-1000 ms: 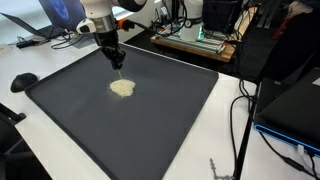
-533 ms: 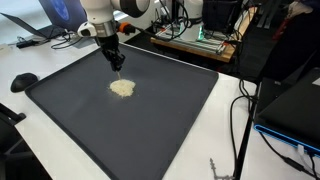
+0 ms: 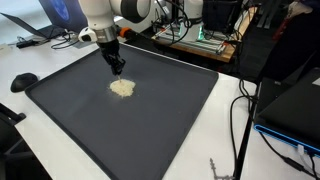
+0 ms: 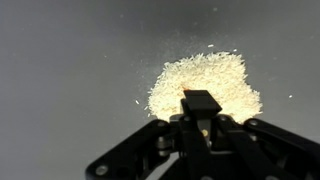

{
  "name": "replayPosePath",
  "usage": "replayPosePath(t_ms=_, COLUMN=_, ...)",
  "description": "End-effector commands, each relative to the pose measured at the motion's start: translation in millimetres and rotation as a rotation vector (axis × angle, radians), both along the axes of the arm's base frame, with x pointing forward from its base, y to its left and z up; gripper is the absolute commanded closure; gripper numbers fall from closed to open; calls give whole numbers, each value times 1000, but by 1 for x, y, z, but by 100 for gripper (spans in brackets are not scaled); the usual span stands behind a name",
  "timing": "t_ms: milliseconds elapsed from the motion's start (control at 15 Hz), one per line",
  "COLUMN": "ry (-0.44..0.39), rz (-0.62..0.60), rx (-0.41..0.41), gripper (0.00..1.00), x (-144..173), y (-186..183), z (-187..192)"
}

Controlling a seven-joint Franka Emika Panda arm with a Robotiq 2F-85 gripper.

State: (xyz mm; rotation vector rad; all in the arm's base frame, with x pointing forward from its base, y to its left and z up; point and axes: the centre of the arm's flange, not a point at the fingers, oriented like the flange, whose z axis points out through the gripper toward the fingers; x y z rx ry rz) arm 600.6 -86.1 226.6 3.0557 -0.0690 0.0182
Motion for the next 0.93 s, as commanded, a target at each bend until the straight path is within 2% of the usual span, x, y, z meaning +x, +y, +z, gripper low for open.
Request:
replayPosePath(t_ms=0, ry=16, rz=4, rx=-24, gripper=97, x=10, y=9, z=-16)
replayPosePath(t_ms=867, ry=52, rz=13, rx=-48, gripper=97, x=6, y=5, z=-13)
